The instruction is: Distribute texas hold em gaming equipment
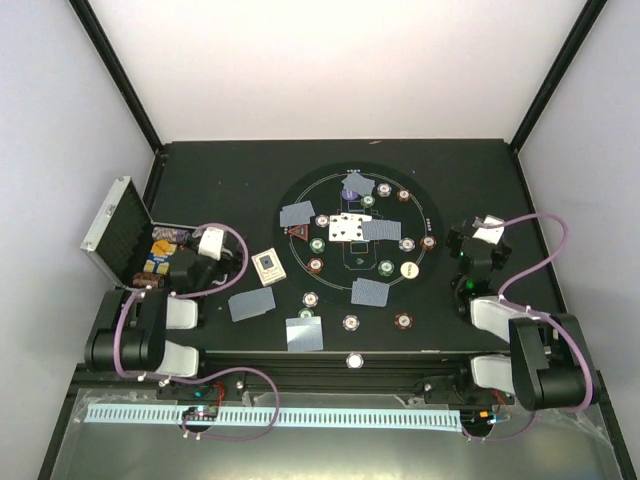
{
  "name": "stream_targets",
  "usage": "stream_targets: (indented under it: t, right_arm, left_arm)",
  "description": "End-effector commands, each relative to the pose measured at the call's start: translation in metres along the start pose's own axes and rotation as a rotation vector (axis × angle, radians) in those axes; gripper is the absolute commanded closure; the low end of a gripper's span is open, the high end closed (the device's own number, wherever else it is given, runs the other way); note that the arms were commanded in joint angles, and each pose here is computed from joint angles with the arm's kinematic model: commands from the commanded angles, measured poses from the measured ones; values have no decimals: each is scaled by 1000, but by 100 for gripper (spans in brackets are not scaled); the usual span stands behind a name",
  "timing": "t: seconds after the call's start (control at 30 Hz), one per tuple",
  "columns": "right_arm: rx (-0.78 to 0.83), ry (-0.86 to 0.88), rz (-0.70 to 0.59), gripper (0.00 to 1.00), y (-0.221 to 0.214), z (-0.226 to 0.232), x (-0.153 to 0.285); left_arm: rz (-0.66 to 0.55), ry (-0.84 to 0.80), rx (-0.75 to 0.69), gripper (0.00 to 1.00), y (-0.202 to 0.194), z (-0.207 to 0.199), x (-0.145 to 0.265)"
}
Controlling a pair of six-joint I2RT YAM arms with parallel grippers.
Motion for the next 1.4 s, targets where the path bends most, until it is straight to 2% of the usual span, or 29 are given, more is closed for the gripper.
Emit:
stream_targets:
  t: [0.0, 0.1, 0.2, 0.47, 0.67, 0.73, 0.83, 0.87, 0.97, 1.07, 1.17, 1.2, 1.23, 1.27, 1.37]
  right_arm:
    - [-42, 48, -173, 0, 31, 10, -6]
    - [50, 233, -157, 0, 25, 34, -12]
    - [30, 278, -138, 0, 19, 30, -16]
    - [28, 278, -160, 0, 19, 29, -14]
    - [29, 280, -158, 0, 19, 29, -13]
    - [29, 280, -158, 0, 19, 29, -14]
    - [30, 280, -158, 0, 19, 29, -14]
    - [30, 280, -157, 0, 19, 30, -14]
    - [29, 280, -158, 0, 19, 30, -14]
    - [29, 280, -157, 0, 19, 30, -14]
    - [29, 280, -158, 0, 19, 30, -14]
    - [29, 281, -158, 0, 19, 30, -14]
    - [29, 280, -158, 0, 19, 29, -14]
    - [29, 278, -159, 0, 19, 29, -14]
    - [29, 281, -158, 0, 19, 30, -14]
  left_arm:
    - [-223, 142, 19, 1, 30, 17, 11]
    - [-136, 201, 90, 1, 28, 27, 6]
    - [-150, 218, 76, 1, 30, 30, 0]
    - [-139, 332, 121, 1, 28, 37, 6]
    - [-272, 404, 137, 1, 25, 33, 42]
    - [-237, 356, 101, 1, 28, 32, 26]
    - [-75, 349, 112, 1, 28, 39, -8]
    - [-65, 346, 107, 1, 27, 35, -7]
    - [-200, 312, 40, 1, 28, 22, 16]
    - [-241, 372, 78, 1, 28, 26, 31]
    - [-186, 373, 96, 1, 27, 30, 20]
    - [-148, 372, 96, 1, 29, 33, 8]
    - [-60, 363, 99, 1, 23, 35, -6]
    - [-40, 337, 85, 1, 28, 33, -14]
    - [-86, 329, 62, 1, 32, 30, -9]
Point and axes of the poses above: each gripper's point midway between its finger pads, its own x axis back along the fingers, its own z axis along the line the jaws close on, y = z × x, the point moved 5 cm from there along x, back along the fingers, and after that the axes turned 1 degree about x, right-handed, at the moved point
